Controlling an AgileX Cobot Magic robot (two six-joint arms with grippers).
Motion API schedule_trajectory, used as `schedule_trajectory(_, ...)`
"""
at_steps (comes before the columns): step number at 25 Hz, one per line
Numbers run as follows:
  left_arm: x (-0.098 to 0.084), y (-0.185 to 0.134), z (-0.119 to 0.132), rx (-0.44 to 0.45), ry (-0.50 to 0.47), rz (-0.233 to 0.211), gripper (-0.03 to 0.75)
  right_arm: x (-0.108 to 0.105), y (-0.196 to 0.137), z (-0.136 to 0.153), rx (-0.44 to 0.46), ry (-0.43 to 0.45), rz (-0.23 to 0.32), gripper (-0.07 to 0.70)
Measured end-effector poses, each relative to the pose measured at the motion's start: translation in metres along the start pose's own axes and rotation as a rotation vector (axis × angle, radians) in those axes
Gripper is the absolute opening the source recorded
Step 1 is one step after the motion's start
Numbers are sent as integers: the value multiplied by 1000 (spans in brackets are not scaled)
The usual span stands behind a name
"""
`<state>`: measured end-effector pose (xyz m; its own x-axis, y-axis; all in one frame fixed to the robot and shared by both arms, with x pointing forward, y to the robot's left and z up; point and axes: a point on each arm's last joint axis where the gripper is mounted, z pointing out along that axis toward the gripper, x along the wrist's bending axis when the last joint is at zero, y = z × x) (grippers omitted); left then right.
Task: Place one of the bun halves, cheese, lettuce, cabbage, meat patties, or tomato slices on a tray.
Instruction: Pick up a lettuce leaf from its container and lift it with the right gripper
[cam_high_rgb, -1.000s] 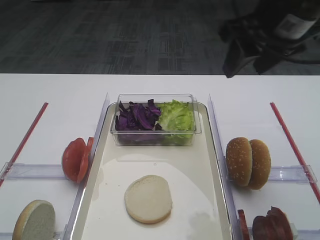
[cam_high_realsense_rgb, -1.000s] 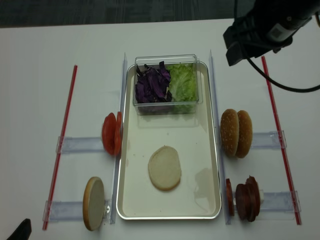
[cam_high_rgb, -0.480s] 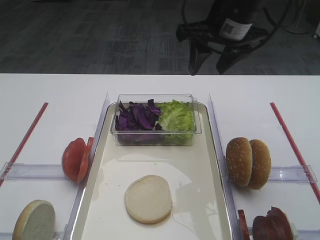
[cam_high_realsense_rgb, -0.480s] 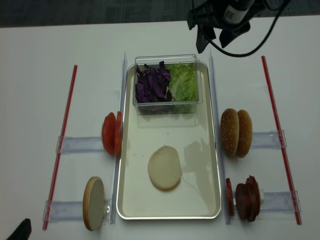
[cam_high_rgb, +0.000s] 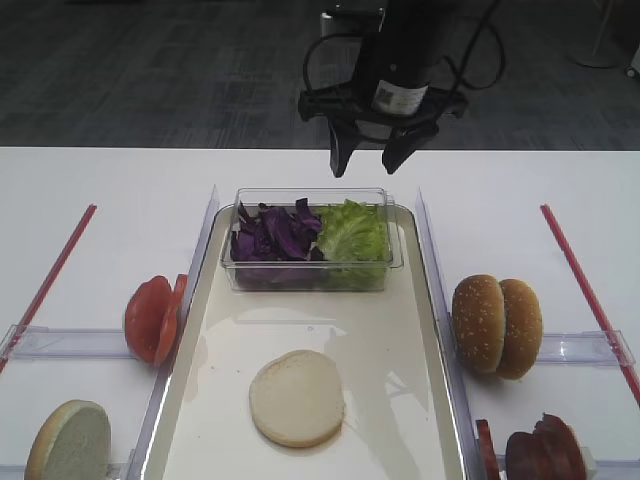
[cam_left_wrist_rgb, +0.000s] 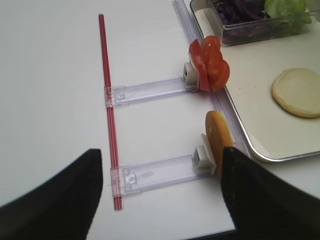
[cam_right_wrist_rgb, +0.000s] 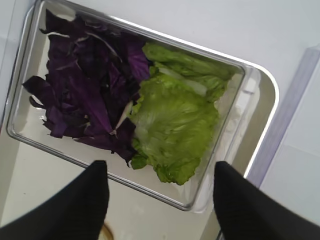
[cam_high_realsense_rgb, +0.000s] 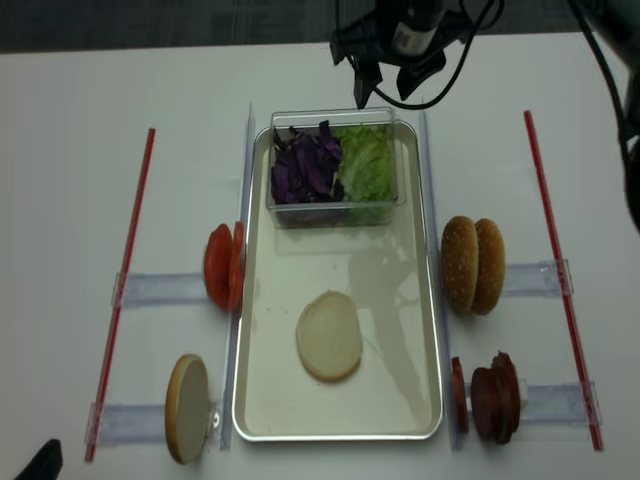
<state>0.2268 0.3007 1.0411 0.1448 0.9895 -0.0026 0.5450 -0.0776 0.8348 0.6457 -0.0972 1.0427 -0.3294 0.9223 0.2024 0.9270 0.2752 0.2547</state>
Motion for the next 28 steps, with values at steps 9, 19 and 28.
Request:
schedule_trajectory(9, 0, 0, 0, 0, 2, -1, 475, 5, 4, 39, 61, -25, 5, 447)
schedule_trajectory(19, 0, 0, 0, 0, 2, -1, 475, 2, 4, 57, 93, -34, 14, 435)
schedule_trajectory(28, 0, 0, 0, 0, 2, -1, 475, -1, 3, 74, 129, -35, 23, 435)
